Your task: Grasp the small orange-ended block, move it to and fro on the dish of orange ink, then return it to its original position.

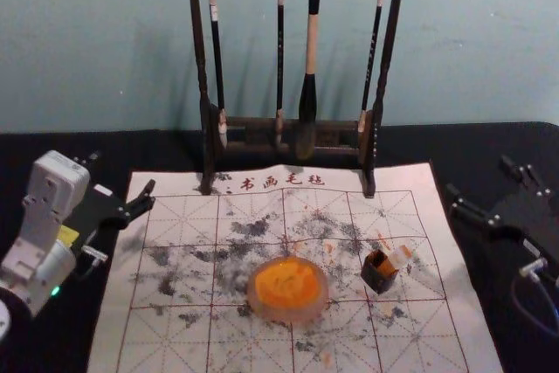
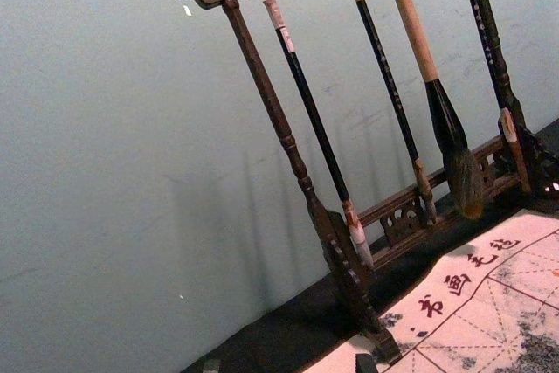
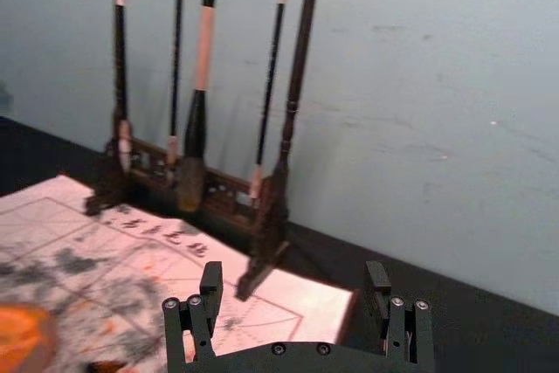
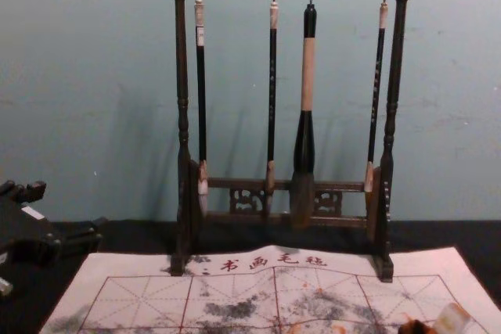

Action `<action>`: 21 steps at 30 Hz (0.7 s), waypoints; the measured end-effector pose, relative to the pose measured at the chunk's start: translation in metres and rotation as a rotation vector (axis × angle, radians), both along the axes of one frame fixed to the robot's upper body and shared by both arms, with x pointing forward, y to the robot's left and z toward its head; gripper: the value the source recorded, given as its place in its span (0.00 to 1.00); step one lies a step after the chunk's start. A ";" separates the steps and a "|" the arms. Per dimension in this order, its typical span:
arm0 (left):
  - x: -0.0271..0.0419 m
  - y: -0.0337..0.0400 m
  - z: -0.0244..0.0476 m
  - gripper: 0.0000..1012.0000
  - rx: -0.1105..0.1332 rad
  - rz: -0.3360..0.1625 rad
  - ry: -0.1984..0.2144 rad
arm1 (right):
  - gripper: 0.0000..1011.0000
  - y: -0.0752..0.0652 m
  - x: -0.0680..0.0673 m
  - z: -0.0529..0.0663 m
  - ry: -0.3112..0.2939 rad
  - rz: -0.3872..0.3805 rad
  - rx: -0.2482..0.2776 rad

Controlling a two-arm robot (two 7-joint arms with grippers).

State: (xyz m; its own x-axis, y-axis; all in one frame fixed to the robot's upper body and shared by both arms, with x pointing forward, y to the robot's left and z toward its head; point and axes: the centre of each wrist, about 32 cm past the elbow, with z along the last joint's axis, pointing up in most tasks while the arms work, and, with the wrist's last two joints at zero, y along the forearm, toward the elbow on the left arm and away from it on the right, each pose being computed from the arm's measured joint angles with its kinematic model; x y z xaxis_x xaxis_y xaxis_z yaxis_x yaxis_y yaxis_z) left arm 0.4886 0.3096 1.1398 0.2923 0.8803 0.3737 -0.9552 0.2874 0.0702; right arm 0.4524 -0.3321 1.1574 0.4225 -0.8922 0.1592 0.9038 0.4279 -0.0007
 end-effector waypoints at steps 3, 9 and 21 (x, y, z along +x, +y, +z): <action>0.0000 0.0000 0.0000 0.99 0.000 0.000 0.000 | 0.99 0.000 -0.007 -0.002 0.021 0.035 0.021; 0.0000 0.0000 0.0000 0.99 0.000 0.000 0.000 | 0.99 0.005 -0.015 -0.006 0.069 0.087 0.046; 0.0000 0.0000 0.0000 0.99 0.000 0.000 0.000 | 0.99 0.018 -0.030 -0.014 0.169 0.155 0.085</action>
State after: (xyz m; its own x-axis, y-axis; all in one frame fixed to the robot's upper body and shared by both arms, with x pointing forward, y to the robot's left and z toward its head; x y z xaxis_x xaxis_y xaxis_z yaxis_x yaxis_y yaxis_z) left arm 0.4886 0.3096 1.1398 0.2924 0.8803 0.3737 -0.9552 0.2874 0.0703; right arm 0.4220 -0.3139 1.1436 0.5695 -0.8220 0.0016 0.8175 0.5662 -0.1048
